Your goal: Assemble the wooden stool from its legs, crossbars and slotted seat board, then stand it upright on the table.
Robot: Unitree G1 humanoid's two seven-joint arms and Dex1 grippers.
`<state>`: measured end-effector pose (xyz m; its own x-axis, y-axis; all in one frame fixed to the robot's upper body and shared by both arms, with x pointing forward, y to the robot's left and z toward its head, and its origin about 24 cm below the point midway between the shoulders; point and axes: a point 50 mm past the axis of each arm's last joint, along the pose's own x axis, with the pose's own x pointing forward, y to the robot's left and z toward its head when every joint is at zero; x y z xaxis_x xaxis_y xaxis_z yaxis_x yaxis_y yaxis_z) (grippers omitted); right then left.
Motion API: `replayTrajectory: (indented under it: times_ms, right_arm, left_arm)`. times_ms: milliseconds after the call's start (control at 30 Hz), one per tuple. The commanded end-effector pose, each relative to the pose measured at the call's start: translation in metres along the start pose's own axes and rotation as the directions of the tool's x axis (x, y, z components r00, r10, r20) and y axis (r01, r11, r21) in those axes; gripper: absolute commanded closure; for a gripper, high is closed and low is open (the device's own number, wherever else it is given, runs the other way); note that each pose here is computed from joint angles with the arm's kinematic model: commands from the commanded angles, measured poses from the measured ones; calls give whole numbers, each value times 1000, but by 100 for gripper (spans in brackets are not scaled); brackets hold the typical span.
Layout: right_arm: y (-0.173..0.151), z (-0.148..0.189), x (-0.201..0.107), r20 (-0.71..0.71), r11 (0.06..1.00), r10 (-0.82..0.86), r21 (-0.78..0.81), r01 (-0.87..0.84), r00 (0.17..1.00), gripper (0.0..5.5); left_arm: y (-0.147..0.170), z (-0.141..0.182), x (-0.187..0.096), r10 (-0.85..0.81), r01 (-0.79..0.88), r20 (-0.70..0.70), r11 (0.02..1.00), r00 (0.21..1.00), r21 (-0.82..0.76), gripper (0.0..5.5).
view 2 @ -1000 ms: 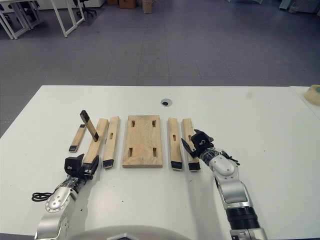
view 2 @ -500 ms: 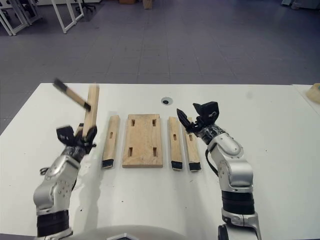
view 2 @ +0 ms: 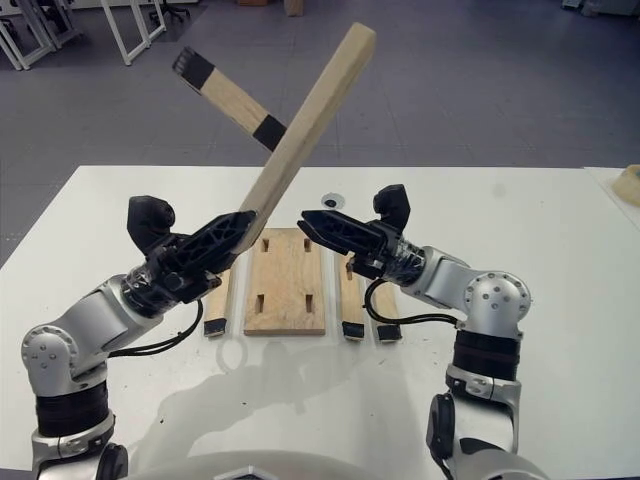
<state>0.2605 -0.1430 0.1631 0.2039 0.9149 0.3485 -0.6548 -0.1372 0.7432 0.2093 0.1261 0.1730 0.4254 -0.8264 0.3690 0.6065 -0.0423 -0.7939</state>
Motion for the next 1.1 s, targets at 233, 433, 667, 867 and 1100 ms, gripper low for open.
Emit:
replayTrajectory:
  times_ms: [233, 433, 667, 867, 1100]
  right_arm:
    - [15, 14, 29, -57, 996, 80, -46, -82, 995, 0]
    - [18, 13, 33, -90, 995, 95, -16, -97, 991, 86]
    - [20, 16, 33, -91, 994, 98, -28, -101, 991, 217]
    - [18, 13, 31, -120, 996, 64, -51, -71, 991, 337]
    - [13, 15, 29, -126, 998, 26, -59, -34, 992, 339]
  left_arm:
    - [1, -15, 0, 42, -40, -79, 999, 996, 20, 346]
    - [9, -11, -2, 95, -90, -70, 994, 993, 65, 346]
    - [10, -14, -3, 87, -81, -98, 995, 991, 60, 346]
    - [12, -10, -4, 96, -89, -93, 993, 991, 71, 346]
    - [10, -5, -5, 88, -76, -88, 988, 992, 132, 346]
